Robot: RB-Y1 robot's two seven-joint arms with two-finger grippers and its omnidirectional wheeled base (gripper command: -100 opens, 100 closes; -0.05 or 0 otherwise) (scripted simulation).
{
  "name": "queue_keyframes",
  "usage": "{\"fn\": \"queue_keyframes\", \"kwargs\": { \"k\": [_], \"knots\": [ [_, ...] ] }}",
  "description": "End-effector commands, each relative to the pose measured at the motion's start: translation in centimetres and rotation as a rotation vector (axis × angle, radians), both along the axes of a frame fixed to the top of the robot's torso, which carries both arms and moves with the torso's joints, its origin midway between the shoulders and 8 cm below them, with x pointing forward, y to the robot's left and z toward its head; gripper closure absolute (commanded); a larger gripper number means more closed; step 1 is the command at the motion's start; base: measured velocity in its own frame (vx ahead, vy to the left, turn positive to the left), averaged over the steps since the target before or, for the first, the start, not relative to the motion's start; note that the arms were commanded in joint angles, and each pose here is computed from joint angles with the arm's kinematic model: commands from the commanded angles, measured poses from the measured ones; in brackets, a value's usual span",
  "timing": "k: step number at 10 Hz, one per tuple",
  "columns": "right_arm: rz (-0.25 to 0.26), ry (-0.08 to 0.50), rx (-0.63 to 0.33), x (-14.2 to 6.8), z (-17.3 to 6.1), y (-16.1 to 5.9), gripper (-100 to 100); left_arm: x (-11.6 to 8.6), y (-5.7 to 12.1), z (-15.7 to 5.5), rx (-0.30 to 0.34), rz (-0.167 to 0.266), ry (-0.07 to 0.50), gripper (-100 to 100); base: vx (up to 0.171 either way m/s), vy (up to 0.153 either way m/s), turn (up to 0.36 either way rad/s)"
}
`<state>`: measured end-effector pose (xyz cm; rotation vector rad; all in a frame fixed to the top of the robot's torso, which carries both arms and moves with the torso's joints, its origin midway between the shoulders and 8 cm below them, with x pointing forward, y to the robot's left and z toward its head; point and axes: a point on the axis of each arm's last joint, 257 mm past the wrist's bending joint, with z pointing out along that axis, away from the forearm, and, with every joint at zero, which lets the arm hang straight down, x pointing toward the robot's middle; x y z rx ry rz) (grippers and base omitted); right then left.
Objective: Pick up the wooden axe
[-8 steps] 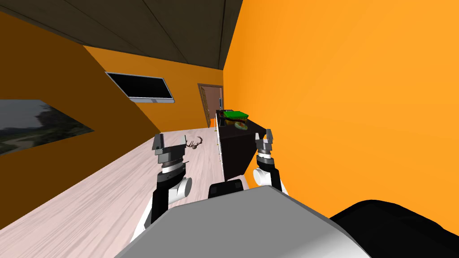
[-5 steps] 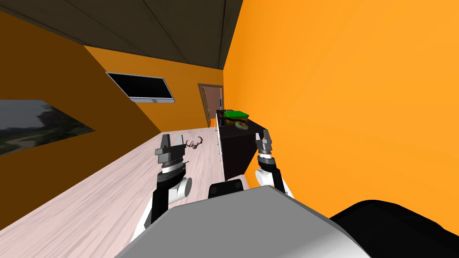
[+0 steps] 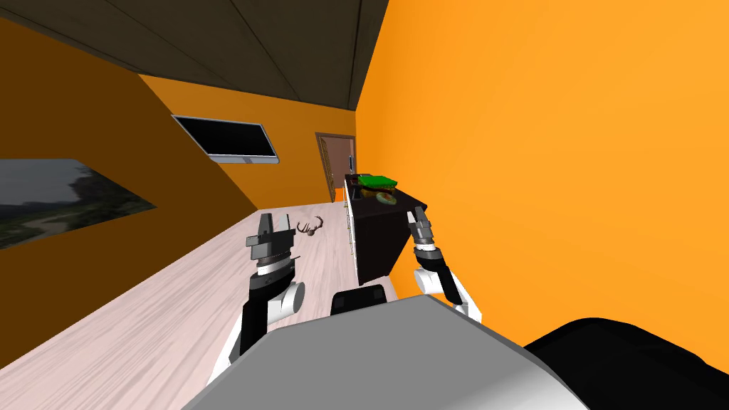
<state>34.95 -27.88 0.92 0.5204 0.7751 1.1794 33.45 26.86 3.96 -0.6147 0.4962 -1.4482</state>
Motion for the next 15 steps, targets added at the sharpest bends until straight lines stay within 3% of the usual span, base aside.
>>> {"fn": "queue_keyframes", "kwargs": {
  "k": [1,4,9,10,14,15],
  "knots": [
    [-0.011,0.014,-0.065,0.2,-0.2,-0.4,-100,0.0,0.0,0.0,0.0,0.0,0.0,0,-0.018,0.032,0.009],
    [-0.062,0.042,-0.225,0.9,-0.4,-2.2,-100,0.0,0.0,0.0,0.0,0.0,0.0,0,-0.043,0.074,0.013],
    [-0.189,0.085,-0.505,1.9,0.0,-6.3,-100,0.0,0.0,0.0,0.0,0.0,0.0,0,-0.051,0.096,0.01],
    [-0.197,0.083,-0.508,1.8,0.1,-6.6,-100,0.0,0.0,0.0,0.0,0.0,0.0,0,-0.031,0.074,-0.004],
    [-0.327,0.129,-0.77,2.2,0.7,-10.9,-100,0.0,0.0,0.0,0.0,0.0,0.0,0,-0.032,0.096,0.006],
    [-0.332,0.128,-0.771,2.2,0.8,-11.1,-100,0.0,0.0,0.0,0.0,0.0,0.0,0,-0.021,0.079,-0.003]
  ]
}}
